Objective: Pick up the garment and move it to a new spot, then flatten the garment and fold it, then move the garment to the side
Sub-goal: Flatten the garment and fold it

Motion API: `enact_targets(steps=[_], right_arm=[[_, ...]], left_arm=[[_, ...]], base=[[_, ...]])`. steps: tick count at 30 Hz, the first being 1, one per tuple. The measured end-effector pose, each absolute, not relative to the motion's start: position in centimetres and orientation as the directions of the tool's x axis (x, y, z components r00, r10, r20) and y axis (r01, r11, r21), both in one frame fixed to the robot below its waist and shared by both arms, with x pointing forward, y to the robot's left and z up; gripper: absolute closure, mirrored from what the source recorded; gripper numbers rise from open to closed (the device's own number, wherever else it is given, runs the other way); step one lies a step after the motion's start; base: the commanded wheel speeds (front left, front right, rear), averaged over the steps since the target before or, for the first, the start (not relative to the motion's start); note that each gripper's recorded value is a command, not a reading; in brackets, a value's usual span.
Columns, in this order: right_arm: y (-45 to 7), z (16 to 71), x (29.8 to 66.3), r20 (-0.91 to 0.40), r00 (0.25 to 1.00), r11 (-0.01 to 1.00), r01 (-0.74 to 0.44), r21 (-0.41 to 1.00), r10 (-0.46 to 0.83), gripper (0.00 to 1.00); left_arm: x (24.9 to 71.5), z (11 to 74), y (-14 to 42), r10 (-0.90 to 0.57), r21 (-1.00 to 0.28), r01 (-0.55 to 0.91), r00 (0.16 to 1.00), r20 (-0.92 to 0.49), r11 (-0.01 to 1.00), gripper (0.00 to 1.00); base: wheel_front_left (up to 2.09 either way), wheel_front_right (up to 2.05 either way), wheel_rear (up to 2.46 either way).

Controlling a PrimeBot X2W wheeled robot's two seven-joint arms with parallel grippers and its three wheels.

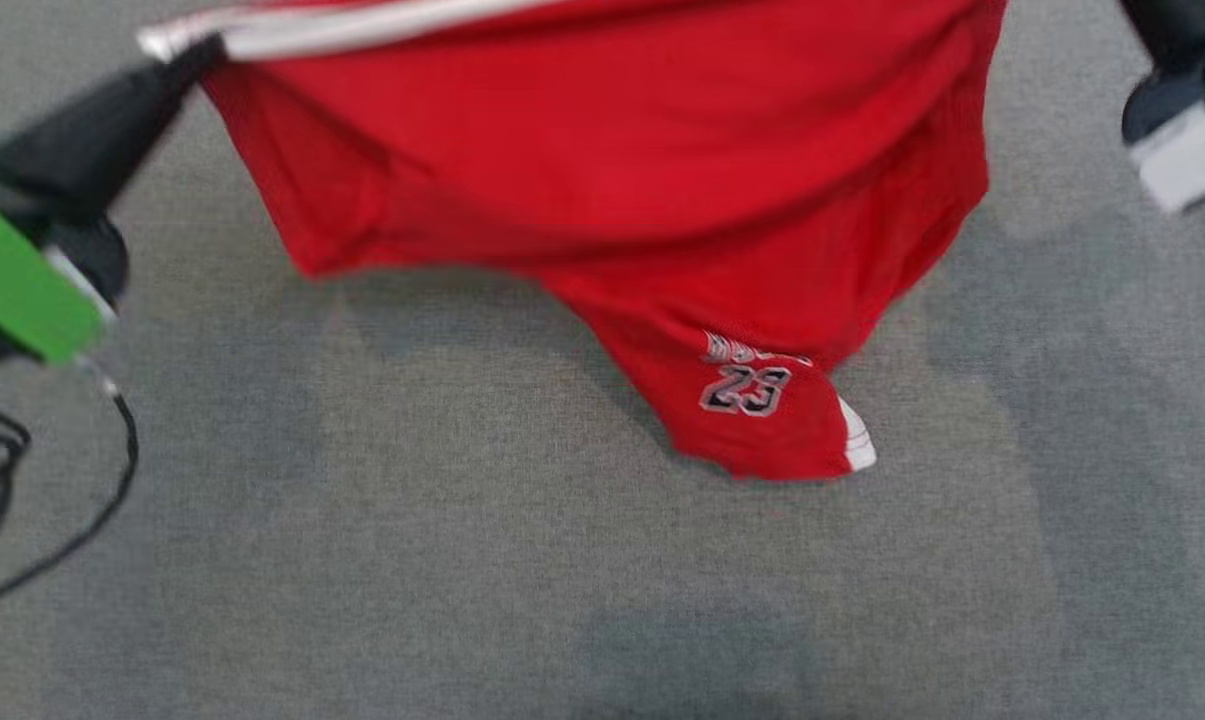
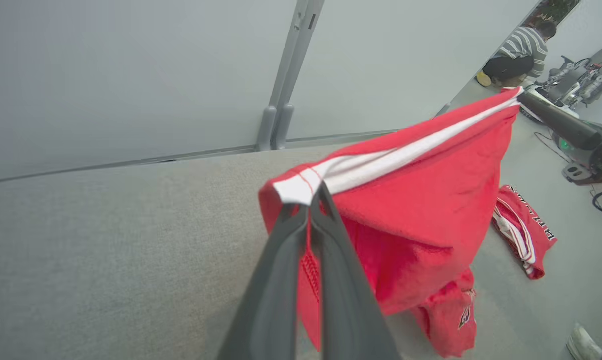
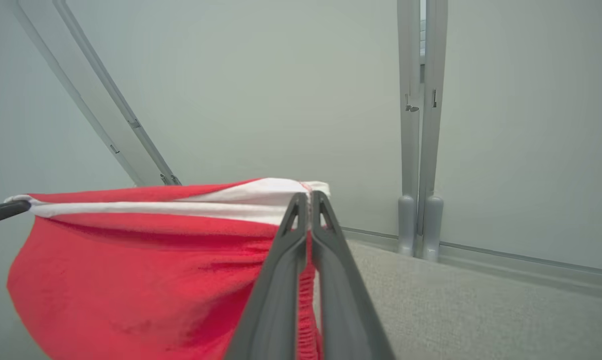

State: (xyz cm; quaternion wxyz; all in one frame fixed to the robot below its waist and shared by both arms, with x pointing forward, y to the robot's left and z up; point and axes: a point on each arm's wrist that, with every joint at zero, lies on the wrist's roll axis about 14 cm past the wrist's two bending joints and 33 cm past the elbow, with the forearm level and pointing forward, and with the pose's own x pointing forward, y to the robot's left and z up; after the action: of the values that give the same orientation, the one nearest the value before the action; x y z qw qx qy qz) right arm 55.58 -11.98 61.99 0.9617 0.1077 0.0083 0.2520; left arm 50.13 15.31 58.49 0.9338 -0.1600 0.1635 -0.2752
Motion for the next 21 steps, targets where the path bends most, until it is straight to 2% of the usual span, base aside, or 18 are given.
enact_targets(steps=[7,13,17,20,21], right_arm=[[-10.6,68.7,66.4,0.275,0.902,0.879,-0.403,0.254,0.334,1.0],[-11.1,74.0,71.1,0.472,0.86,0.901,-0.346,0.26,0.194,1.0],[-9.9,68.8,73.6,0.389,0.896,0.899,-0.338,0.279,0.216,1.0],[-8.0,62.6,73.9,0.284,0.918,0.89,-0.358,0.284,0.278,1.0],[-8.0,62.6,73.9,0.284,0.918,0.89,-0.358,0.284,0.278,1.0]], left_arm=[[62.3,63.0,16.0,-0.437,-0.317,0.391,0.896,-0.085,0.864,1.0],[68.7,67.8,15.5,-0.343,-0.235,0.382,0.92,0.192,0.894,1.0],[71.0,63.6,15.5,-0.33,-0.208,0.361,0.929,0.168,0.909,1.0],[71.4,58.9,14.9,-0.348,-0.197,0.364,0.931,0.109,0.911,1.0],[71.4,58.9,14.9,-0.348,-0.197,0.364,0.931,0.109,0.911,1.0]], base=[[0.0,0.0,0.0],[0.0,0.0,0.0],[0.0,0.0,0.0],[0.0,0.0,0.0],[0.0,0.0,0.0]])
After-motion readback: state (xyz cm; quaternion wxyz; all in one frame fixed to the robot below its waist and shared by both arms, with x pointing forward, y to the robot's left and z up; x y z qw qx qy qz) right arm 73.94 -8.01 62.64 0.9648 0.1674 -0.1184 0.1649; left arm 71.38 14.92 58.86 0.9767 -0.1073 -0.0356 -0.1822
